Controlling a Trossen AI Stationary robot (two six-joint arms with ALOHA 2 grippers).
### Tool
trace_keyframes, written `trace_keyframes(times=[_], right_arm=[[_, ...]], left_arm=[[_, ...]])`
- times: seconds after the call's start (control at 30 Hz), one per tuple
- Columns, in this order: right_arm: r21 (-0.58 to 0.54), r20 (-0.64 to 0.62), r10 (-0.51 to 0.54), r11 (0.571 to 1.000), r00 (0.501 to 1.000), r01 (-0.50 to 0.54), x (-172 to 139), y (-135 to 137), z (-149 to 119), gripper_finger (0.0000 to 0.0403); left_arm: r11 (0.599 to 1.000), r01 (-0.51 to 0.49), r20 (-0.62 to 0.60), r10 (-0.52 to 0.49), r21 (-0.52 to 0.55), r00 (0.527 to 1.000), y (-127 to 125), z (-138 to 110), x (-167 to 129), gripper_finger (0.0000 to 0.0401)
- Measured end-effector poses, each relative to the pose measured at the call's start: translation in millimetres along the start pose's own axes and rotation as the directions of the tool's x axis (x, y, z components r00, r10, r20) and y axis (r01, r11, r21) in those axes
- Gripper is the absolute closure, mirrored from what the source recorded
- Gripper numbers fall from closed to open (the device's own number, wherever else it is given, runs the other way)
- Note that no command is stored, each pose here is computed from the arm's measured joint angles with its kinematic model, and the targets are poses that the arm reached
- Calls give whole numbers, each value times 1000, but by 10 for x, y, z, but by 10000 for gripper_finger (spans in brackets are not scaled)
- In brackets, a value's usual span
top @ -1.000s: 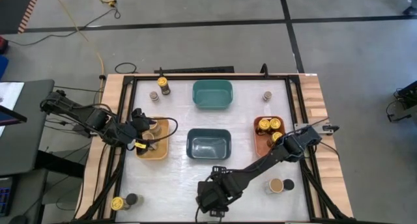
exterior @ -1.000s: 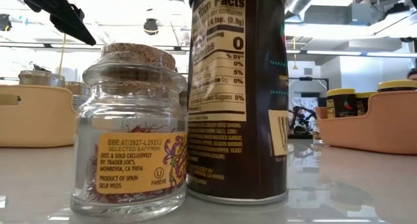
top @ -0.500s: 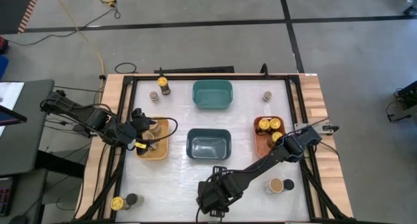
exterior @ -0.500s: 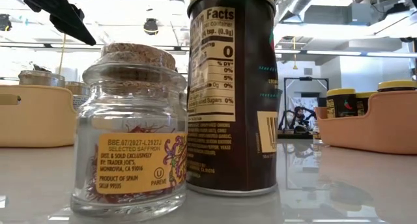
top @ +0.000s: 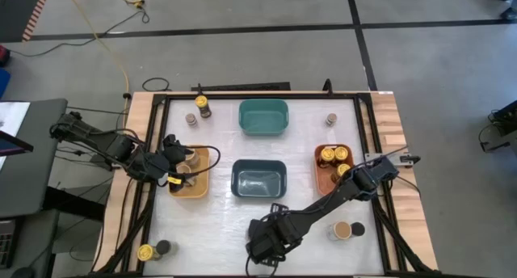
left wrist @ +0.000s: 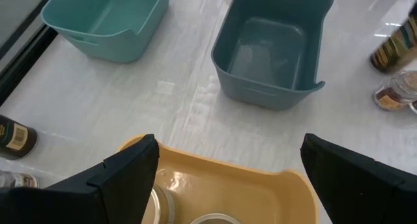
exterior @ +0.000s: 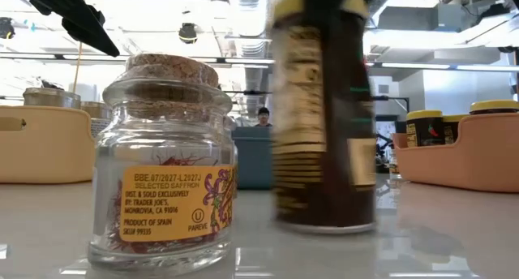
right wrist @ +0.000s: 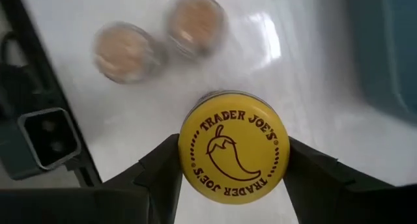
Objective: Sort spices by type
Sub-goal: Put the yellow seasoning bottle into the orange bin
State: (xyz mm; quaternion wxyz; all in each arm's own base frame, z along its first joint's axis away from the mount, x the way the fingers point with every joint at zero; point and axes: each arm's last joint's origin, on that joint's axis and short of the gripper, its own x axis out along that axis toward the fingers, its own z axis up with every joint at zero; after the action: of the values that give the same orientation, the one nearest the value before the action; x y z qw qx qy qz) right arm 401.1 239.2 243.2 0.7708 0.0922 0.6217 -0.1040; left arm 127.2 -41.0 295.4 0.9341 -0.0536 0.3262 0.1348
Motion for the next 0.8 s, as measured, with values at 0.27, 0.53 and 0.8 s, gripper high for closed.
trace_keyframes(times=[0.27,0.53,0.8], right_arm=[[142,-77,-133,980,988,142,-296,-111,-256,156],[215,51,-188,961,981,173,-602,-215,-444,156],[319,12,-256,917,966,239,-772,-680,-787,157]], left_arm=[[1000,1,2,-1,-9,1000,-1,2,0,42],[999,3,5,-3,-44,1000,-2,5,-2,42],[999,5,8,-5,-47,1000,-4,8,-2,43]])
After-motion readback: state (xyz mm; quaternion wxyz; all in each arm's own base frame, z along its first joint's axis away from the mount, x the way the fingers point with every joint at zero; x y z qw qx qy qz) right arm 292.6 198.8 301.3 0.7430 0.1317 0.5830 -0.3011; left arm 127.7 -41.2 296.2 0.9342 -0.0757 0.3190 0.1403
